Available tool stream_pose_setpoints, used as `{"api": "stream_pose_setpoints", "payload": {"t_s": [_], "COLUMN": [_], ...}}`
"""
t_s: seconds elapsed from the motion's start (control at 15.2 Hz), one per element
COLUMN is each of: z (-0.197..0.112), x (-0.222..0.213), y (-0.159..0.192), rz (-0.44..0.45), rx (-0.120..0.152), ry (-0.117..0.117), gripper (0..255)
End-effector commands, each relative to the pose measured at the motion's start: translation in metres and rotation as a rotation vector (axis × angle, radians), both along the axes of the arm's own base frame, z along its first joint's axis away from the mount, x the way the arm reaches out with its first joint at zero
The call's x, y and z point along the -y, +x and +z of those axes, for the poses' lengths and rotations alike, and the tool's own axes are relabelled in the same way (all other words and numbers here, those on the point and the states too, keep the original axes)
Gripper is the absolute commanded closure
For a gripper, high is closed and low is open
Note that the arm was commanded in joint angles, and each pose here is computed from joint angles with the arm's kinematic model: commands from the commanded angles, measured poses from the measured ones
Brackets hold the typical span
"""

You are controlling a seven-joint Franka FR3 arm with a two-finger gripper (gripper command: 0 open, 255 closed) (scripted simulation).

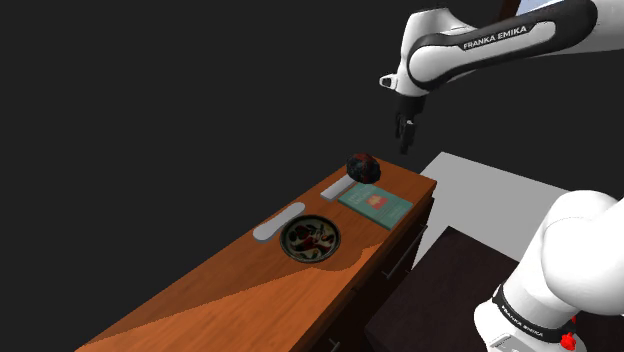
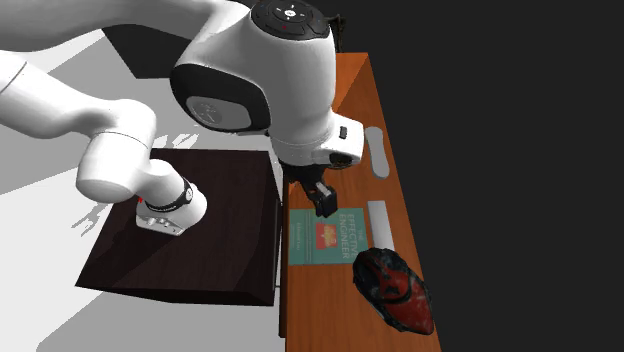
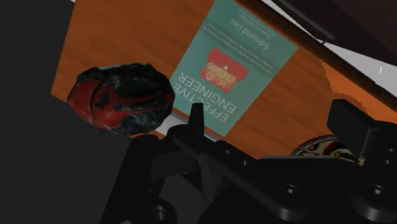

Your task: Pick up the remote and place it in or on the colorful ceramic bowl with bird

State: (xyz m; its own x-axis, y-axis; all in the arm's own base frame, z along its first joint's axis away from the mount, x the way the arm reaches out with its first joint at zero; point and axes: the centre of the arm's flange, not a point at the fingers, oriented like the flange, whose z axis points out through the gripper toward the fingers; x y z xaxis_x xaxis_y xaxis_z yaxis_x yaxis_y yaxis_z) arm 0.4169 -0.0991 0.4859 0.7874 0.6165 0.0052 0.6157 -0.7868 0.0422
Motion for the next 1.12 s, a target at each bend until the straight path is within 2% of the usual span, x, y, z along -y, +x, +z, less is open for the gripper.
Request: {"api": "stream_pose_setpoints", "payload": {"t_s": [0.0,0.53,1.06], "z": [-0.020,-0.094,-0.170], "x": [0.005,0.016,0.006], "y": [0.020,0.097,0.172], "rz": [0.072,0.340,0.608], "rx": [-0.004,-0.025,-0.045], "ry": [0.001,0.010,0.020], "gripper": [0,0,0]}}
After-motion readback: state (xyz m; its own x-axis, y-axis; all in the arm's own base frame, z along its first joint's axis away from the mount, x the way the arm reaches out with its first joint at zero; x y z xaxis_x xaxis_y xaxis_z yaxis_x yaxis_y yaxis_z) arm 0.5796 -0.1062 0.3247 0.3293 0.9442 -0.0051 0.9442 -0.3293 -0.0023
